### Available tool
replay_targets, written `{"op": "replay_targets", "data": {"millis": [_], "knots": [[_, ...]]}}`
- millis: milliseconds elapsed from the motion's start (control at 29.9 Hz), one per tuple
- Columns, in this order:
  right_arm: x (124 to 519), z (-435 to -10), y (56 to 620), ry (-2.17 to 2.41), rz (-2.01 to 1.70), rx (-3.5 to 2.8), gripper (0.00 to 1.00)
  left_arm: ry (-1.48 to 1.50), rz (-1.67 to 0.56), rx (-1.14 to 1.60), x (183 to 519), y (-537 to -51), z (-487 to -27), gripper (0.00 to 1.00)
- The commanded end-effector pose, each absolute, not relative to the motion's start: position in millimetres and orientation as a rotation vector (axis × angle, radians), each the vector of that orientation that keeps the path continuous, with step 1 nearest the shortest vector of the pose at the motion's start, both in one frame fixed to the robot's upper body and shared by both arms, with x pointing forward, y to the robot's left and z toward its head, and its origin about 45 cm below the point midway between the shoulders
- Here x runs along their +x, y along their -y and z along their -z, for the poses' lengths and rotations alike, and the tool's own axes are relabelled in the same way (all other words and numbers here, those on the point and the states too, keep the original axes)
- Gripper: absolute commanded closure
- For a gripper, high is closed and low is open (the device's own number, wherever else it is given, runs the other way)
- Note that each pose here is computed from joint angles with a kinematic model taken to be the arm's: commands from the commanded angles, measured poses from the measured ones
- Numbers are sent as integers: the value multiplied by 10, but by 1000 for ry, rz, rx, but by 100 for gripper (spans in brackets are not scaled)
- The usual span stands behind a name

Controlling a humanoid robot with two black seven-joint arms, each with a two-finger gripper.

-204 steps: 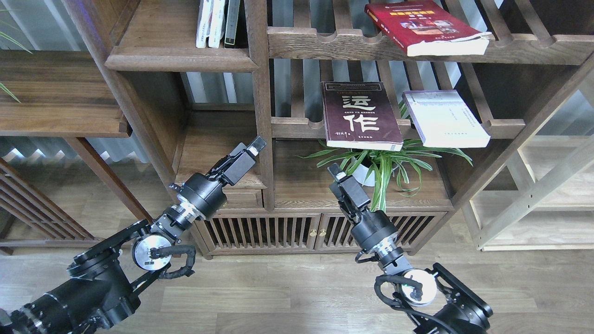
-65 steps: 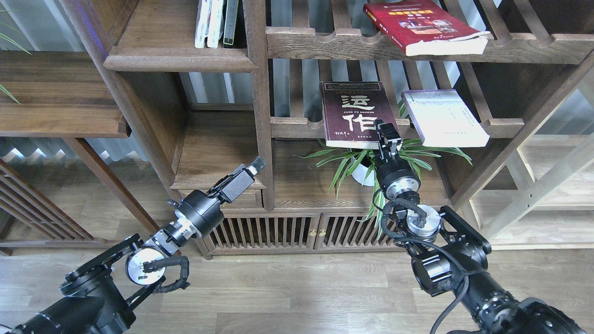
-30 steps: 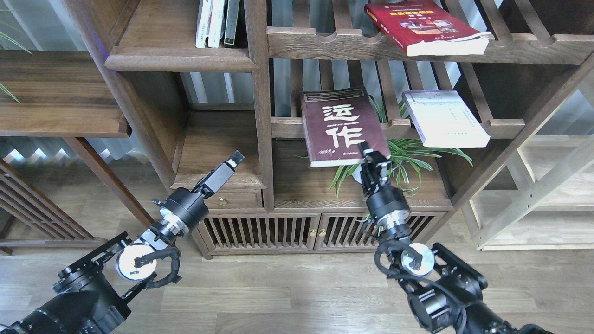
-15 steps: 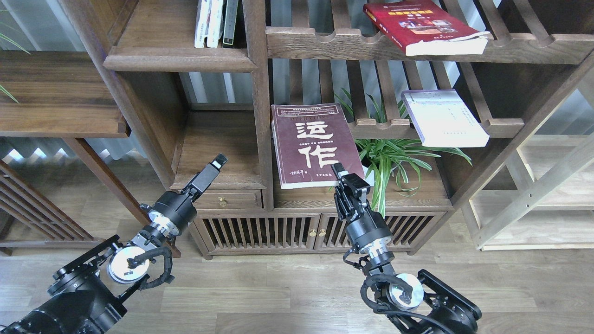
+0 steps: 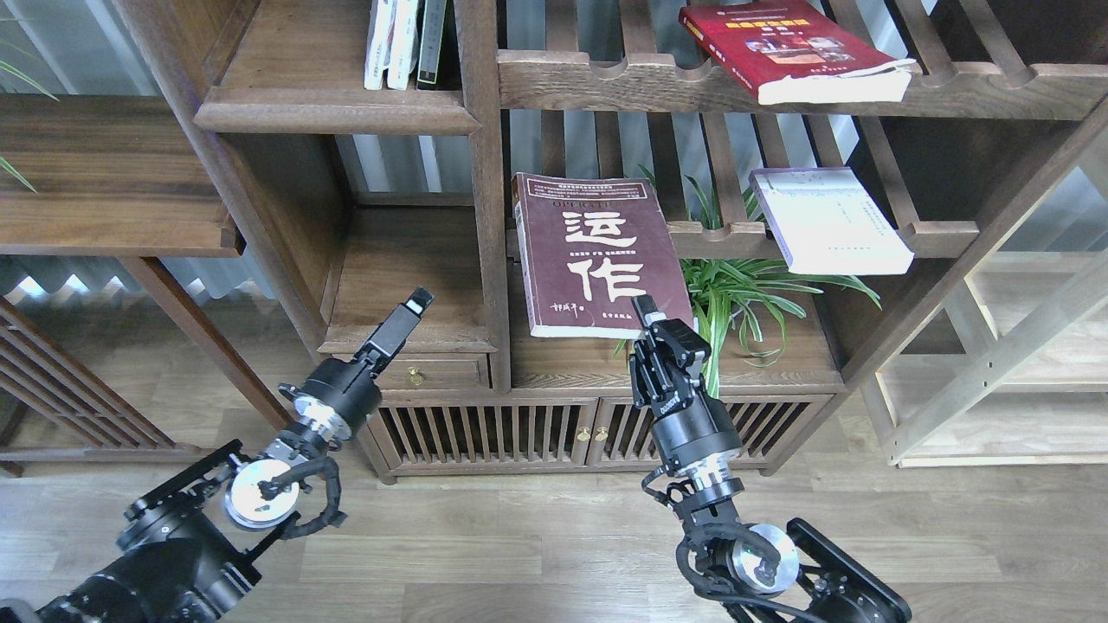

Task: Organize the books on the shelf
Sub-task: 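Tilt the dark red book outward with the right gripper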

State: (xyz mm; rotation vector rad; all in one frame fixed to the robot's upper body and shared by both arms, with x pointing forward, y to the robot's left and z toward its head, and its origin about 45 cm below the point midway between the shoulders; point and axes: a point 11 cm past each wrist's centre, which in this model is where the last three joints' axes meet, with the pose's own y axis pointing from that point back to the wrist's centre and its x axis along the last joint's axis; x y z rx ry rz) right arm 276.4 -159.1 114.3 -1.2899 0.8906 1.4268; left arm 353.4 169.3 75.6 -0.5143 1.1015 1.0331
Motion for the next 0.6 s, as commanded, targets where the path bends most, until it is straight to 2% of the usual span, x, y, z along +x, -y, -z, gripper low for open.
{"op": "replay_targets", "data": {"millis": [0, 234, 568], "knots": [[2641, -1125, 1665, -901, -1440, -1307, 100, -1134, -1027, -530, 3508, -1617, -734, 1], [2442, -993, 1778, -951, -1473, -1311, 100, -1135, -1018, -545, 3552, -1575, -783, 1], [2215, -905, 1629, -939, -1566, -1378, 100, -1130, -996, -554, 3599, -1505, -853, 2]]}}
